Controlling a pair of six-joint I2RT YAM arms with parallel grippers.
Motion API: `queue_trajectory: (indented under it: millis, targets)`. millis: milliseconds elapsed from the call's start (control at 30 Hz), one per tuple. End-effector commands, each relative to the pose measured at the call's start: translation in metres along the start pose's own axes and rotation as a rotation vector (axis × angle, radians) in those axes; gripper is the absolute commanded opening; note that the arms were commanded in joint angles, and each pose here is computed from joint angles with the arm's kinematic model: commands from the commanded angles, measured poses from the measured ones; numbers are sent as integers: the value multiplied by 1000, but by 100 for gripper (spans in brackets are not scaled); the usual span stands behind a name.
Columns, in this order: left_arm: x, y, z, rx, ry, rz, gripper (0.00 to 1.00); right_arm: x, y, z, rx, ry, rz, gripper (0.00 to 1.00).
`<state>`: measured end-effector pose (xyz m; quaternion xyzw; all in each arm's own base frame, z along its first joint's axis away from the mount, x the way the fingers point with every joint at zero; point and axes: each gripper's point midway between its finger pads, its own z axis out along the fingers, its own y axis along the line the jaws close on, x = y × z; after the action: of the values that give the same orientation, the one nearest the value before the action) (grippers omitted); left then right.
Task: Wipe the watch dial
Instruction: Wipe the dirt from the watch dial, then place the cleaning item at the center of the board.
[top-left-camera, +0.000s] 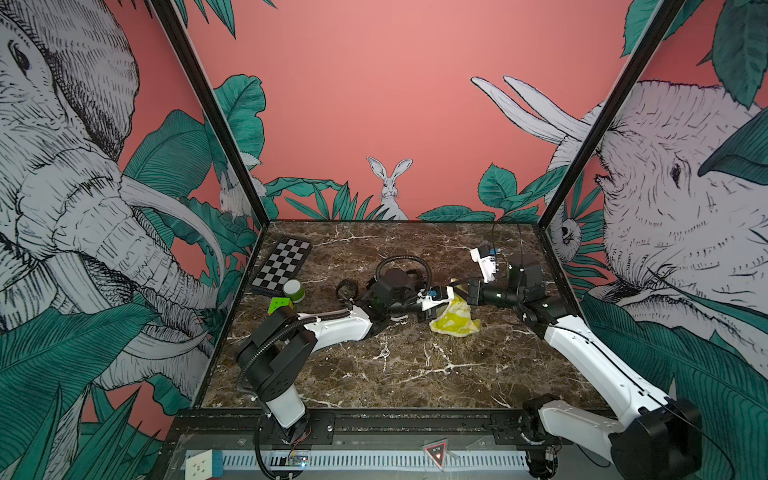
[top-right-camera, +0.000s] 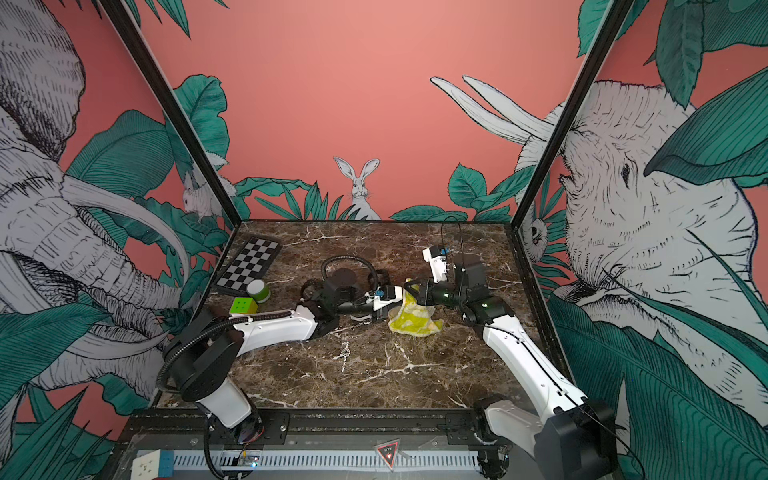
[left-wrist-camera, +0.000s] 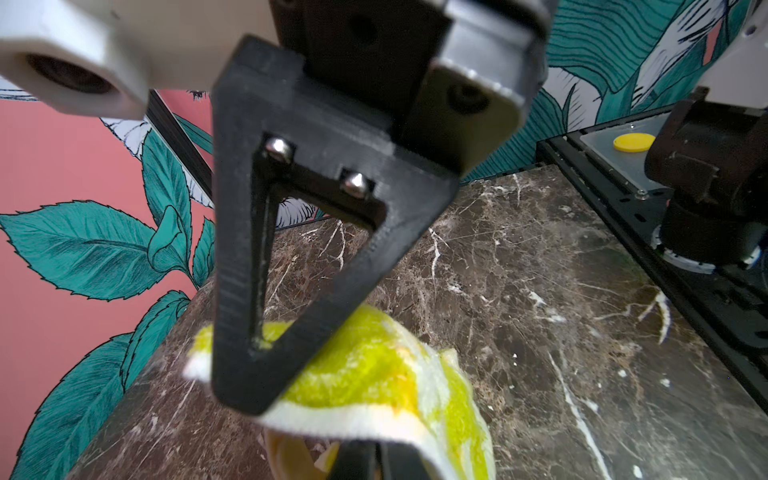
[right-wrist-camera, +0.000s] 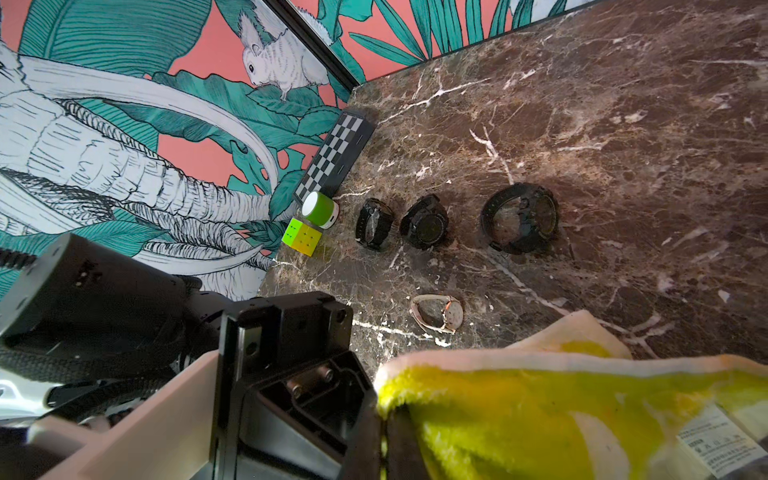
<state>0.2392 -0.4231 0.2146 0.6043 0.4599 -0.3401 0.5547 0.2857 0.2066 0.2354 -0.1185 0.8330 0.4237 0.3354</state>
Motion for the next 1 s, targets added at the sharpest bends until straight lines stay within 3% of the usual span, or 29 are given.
queue_trajectory:
  millis: [0, 433, 967]
  targets:
    - [-51, 27, -7, -95, -123, 108, 0, 16, -12, -1, 56, 21, 3, 0]
    - [-56, 22, -24, -125, -112, 119, 0, 23, -38, -7, 147, 32, 17, 0]
    - [-28, 5, -33, -112, -33, 85, 0, 15, -78, -38, 312, 9, 74, 0]
